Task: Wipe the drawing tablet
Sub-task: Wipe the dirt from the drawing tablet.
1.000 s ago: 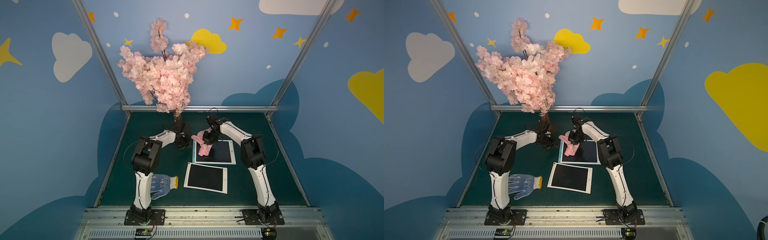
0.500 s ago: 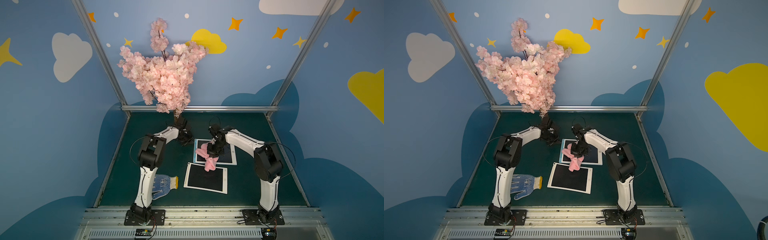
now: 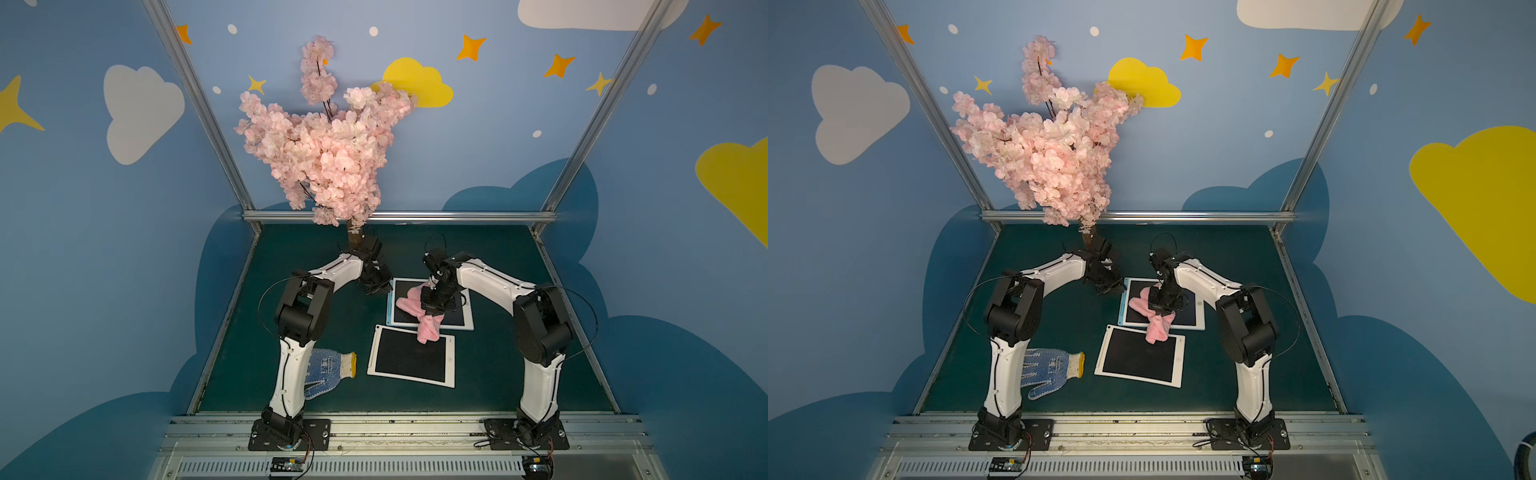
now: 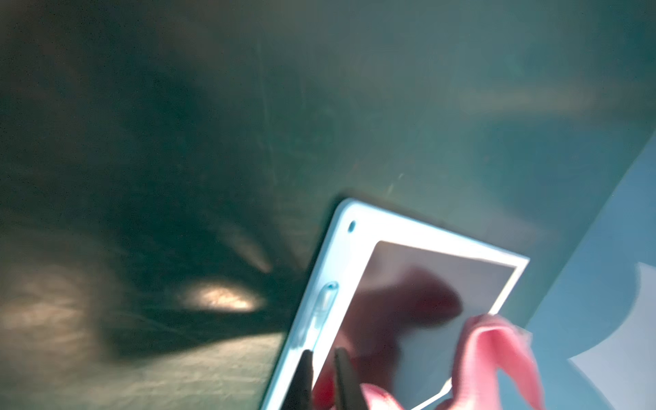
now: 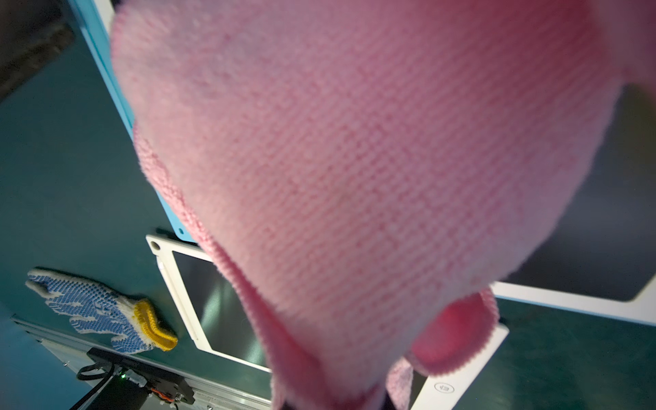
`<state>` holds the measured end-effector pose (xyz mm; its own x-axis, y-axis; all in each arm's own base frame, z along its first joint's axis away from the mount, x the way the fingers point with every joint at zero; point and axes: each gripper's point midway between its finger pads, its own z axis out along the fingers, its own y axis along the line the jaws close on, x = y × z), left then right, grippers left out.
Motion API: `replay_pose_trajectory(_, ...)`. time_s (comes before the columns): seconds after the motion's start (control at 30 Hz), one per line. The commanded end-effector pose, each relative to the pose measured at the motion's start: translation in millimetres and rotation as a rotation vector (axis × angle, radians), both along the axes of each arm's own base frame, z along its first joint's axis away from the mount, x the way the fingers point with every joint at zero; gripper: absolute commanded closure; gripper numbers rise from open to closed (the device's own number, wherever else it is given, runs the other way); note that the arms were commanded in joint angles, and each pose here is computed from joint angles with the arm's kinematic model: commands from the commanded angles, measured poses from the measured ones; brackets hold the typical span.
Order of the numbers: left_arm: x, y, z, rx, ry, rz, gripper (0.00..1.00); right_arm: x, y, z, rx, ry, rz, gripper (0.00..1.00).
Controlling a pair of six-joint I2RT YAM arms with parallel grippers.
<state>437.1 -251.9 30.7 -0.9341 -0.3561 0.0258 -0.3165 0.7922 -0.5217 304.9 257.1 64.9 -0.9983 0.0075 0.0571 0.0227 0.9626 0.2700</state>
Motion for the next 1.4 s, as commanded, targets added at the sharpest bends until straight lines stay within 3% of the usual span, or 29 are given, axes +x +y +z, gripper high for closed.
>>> replay_pose_trajectory(0.0,-10.1,10.4,-3.5,0.045,0.017,-0.019,0.78,5.4,1.1,14.3,0.01,-0.037,0.014,1.0)
replay_pose_trajectory(0.27,-18.4,19.4,-14.7,0.124,0.044,-0.044,0.8,2.8,1.7,19.6,0.013,-0.045,0.024,1.0)
replay_pose_trajectory(0.5,-21.2,10.1,-19.7,0.105,0.05,-0.073,0.79,-0.6,11.4,23.8,0.024,-0.055,0.066,1.0)
replay_pose_trajectory(0.8,-32.7,15.6,-35.8,0.138,0.095,-0.08,0.81,-16.6,66.4,14.8,0.119,0.014,0.147,1.0)
replay_pose_trajectory(1.03,-34.3,16.2,-37.5,0.145,0.097,-0.083,0.83,43.3,60.4,-1.3,0.122,0.024,-0.019,1.0)
replay_pose_trajectory(1.2,-34.4,16.0,-38.0,0.147,0.097,-0.082,0.83,87.0,76.9,1.6,0.156,-0.018,-0.002,1.0)
replay_pose_trajectory(1.37,-34.3,14.6,-40.0,0.147,0.1,-0.086,0.84,104.2,101.3,-13.1,0.195,0.009,0.016,1.0)
